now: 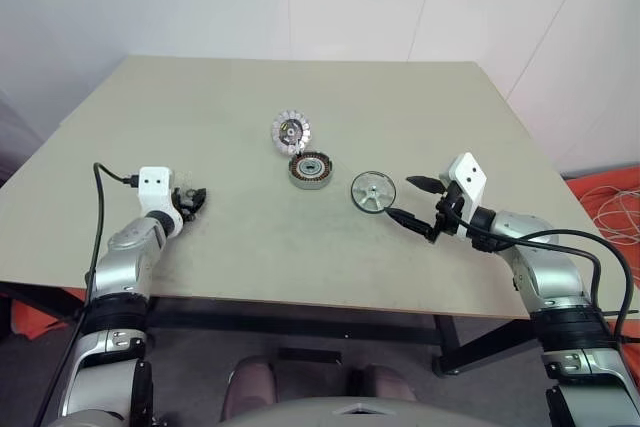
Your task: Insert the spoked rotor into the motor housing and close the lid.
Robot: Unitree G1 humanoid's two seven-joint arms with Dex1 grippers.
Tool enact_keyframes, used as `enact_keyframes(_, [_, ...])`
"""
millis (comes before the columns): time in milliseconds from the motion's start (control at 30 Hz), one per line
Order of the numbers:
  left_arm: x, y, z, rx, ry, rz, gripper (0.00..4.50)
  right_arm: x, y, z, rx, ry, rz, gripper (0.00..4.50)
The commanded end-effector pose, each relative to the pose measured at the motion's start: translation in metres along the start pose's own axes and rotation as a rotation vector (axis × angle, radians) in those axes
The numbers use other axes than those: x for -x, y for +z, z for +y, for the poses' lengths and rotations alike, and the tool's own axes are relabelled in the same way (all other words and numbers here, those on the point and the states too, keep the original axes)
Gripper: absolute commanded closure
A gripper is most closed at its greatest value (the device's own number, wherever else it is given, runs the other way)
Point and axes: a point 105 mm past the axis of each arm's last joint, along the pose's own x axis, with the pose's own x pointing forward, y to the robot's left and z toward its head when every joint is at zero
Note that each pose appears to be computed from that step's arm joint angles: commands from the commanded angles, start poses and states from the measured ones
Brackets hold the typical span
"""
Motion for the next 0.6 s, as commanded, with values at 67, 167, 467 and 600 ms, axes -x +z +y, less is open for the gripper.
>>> enact_keyframes(67, [0.007, 0.03, 0.001, -0.057, 0.01, -0.091, 0.03, 0.002, 0.013, -0.004, 0.035, -0.004, -0.034, 0.0])
enact_keyframes(167, [0.012, 0.047, -0.01, -0.078, -0.041, -0.152, 0.03, 0.002, 0.012, -0.004, 0.035, -0.003, -0.031, 0.0])
enact_keyframes(467, [0.008, 0.072, -0.073, -0.319, -0.434, -0.1, 0.03, 0.002, 0.014, -0.006, 0.041, -0.001, -0.031, 0.0])
enact_keyframes(600, [0.0, 0.08, -0.106, -0.497, -0.668, -0.017, 0.03, 0.001, 0.015, -0.005, 0.039, -0.003, -0.038, 0.0])
